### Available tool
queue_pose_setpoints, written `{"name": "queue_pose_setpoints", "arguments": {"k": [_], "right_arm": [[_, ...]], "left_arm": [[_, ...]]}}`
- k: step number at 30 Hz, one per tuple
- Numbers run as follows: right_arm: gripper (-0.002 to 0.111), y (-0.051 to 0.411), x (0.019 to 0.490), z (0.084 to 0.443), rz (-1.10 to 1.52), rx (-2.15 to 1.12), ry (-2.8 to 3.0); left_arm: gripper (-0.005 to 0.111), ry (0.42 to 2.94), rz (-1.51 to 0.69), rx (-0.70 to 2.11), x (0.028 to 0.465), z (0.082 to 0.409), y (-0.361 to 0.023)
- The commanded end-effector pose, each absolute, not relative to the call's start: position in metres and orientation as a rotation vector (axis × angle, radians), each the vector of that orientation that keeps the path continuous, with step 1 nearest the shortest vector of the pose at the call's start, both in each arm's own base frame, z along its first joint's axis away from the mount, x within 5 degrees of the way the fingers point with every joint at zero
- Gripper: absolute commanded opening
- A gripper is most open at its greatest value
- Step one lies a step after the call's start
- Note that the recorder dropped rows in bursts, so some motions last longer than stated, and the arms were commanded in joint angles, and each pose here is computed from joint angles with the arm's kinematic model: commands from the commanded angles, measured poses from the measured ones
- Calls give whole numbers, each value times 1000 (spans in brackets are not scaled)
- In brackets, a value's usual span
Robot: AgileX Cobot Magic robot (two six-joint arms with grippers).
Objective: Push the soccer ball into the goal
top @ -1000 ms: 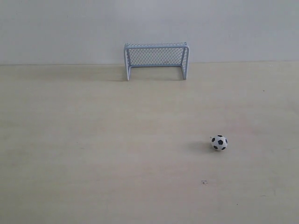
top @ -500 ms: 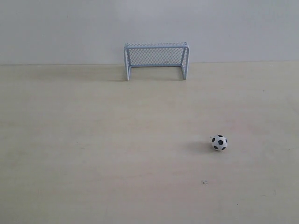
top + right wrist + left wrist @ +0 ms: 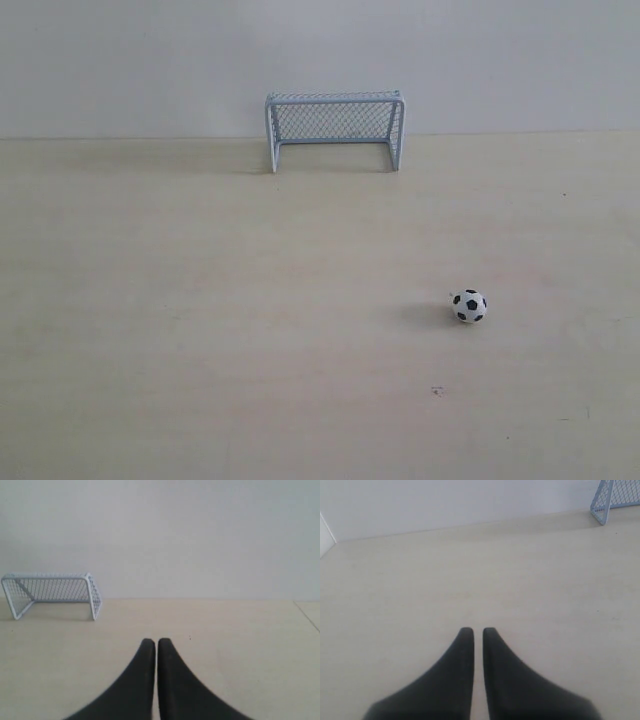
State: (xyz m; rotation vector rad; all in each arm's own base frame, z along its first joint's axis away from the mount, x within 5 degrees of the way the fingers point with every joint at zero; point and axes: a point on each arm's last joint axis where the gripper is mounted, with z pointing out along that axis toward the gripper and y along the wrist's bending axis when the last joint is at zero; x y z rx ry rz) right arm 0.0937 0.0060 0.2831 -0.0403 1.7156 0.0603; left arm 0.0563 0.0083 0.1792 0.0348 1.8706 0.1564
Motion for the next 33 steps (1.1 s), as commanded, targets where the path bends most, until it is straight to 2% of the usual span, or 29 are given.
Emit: {"name": "queue_pose_setpoints", "arguments": {"k": [1,22,33], "right_arm": [[0,6,106,290,30,-81,1816],[0,16,141,310,67,-271,2204],[0,19,171,294,59,-473,2432]], "left_arm": [[6,1865,143,35,57,181,8],[6,1865,143,35,57,181,8],[6,1865,143,35,57,181,8]]}}
